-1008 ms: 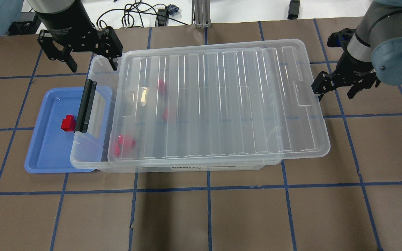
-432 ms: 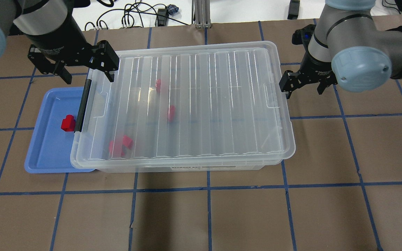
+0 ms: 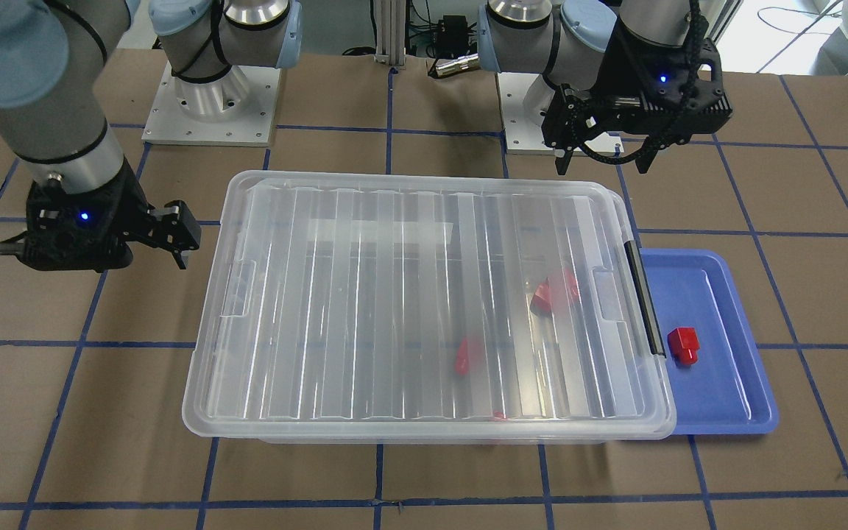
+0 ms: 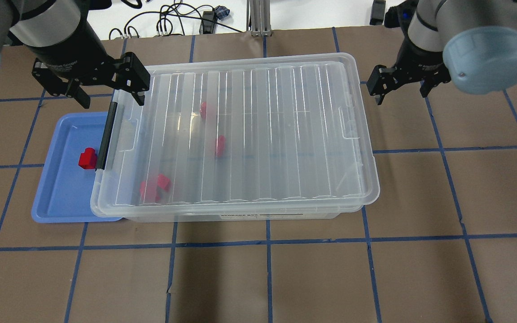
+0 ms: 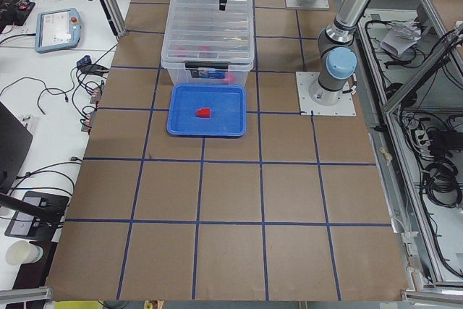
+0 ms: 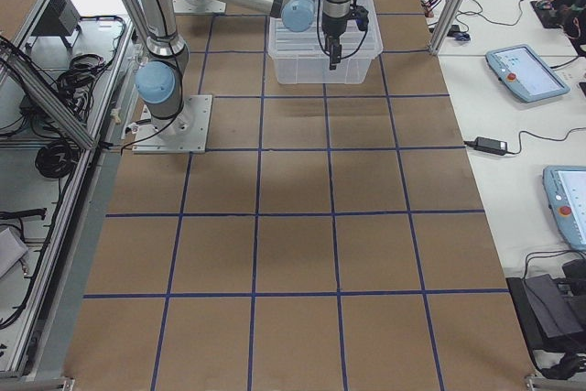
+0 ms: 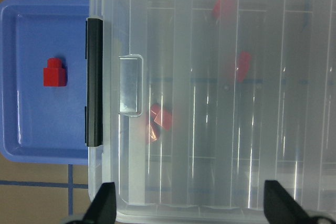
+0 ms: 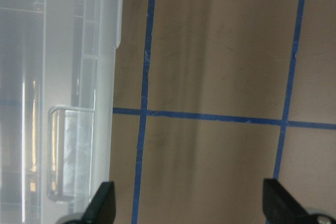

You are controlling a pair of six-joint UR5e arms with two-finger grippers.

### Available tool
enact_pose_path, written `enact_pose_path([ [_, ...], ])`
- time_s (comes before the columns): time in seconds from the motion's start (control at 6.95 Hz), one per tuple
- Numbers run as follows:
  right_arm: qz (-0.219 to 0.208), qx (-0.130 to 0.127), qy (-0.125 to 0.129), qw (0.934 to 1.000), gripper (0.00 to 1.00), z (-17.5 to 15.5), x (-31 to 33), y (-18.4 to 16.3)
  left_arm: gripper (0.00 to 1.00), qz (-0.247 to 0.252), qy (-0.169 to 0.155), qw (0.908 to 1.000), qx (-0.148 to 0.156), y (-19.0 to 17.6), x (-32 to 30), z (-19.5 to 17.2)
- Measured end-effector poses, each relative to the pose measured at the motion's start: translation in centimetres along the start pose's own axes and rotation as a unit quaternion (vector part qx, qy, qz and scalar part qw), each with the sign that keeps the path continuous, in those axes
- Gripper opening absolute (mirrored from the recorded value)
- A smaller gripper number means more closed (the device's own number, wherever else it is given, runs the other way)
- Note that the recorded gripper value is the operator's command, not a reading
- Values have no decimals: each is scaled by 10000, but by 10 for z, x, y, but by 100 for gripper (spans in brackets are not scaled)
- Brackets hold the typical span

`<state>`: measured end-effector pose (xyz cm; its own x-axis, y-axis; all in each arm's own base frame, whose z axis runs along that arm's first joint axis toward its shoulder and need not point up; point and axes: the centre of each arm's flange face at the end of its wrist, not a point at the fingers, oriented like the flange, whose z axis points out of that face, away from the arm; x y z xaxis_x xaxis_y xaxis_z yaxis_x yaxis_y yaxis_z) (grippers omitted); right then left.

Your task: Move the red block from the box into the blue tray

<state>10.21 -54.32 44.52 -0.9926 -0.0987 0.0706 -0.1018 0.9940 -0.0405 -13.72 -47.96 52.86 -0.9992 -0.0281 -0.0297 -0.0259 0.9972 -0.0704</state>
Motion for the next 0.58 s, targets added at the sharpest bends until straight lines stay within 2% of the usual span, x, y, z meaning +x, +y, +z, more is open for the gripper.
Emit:
enact_pose_path([
  [0.14, 35, -32, -85, 10000, 100, -42, -5, 4, 100, -32, 1, 9999, 104, -7, -4, 0],
  [0.29, 97, -63, -240, 9996, 100, -71, -18, 5, 100, -107, 2, 9996, 248, -18, -8, 5],
  [0.43, 157, -157, -347, 9992, 100, -79, -29, 3, 100, -165, 23, 9992, 374, -29, -9, 12],
  [0.58, 185, -262, -337, 9989, 100, -79, -32, 3, 100, -185, 120, 9986, 484, -37, -7, 18],
])
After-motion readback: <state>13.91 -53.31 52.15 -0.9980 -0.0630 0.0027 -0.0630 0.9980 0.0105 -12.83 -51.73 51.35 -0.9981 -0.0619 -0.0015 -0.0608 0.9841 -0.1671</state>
